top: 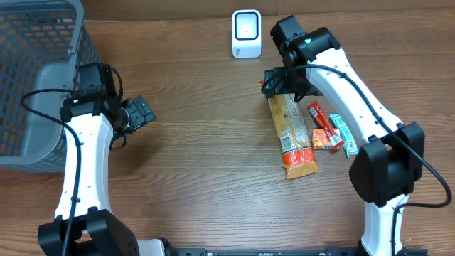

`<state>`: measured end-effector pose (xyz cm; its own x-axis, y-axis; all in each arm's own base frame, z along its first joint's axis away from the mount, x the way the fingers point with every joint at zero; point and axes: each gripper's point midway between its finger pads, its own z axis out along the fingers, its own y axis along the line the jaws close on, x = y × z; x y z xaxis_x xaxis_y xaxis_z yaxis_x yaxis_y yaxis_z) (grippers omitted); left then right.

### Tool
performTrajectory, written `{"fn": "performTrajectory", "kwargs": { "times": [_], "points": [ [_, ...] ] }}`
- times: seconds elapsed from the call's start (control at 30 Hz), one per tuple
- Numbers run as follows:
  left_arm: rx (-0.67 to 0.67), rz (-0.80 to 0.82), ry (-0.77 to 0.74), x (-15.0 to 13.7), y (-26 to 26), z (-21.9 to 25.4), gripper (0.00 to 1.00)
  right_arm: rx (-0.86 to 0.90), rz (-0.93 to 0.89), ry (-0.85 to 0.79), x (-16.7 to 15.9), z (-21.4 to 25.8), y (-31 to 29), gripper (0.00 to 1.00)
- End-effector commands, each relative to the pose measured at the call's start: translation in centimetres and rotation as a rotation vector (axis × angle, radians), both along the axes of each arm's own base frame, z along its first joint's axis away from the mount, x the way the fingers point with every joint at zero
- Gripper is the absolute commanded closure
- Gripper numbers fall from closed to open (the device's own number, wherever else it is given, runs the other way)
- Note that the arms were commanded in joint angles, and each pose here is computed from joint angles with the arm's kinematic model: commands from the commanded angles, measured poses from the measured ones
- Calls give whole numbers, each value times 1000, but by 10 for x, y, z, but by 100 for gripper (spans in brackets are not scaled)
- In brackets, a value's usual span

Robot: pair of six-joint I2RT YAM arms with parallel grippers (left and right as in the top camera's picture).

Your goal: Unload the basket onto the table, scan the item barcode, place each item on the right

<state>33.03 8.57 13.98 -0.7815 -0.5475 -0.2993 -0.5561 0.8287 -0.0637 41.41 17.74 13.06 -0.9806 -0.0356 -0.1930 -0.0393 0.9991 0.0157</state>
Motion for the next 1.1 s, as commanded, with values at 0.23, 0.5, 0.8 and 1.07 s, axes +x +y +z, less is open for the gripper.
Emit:
{"fn": "performTrajectory", "kwargs": {
  "times": [0.23,0.5,0.8,1.07],
  "points": [
    [4,8,-2,0,1,1,0,146,-9,-334,-29,151,-16,0],
    [4,8,-2,0,1,1,0,188,4,-480,-55,209,-30,0],
    [4,8,-2,0,1,1,0,121,42,-796,-131,307,-89,0],
    [4,8,-2,0,1,1,0,140,73,-1035,-234,360,-139,0]
  ]
}}
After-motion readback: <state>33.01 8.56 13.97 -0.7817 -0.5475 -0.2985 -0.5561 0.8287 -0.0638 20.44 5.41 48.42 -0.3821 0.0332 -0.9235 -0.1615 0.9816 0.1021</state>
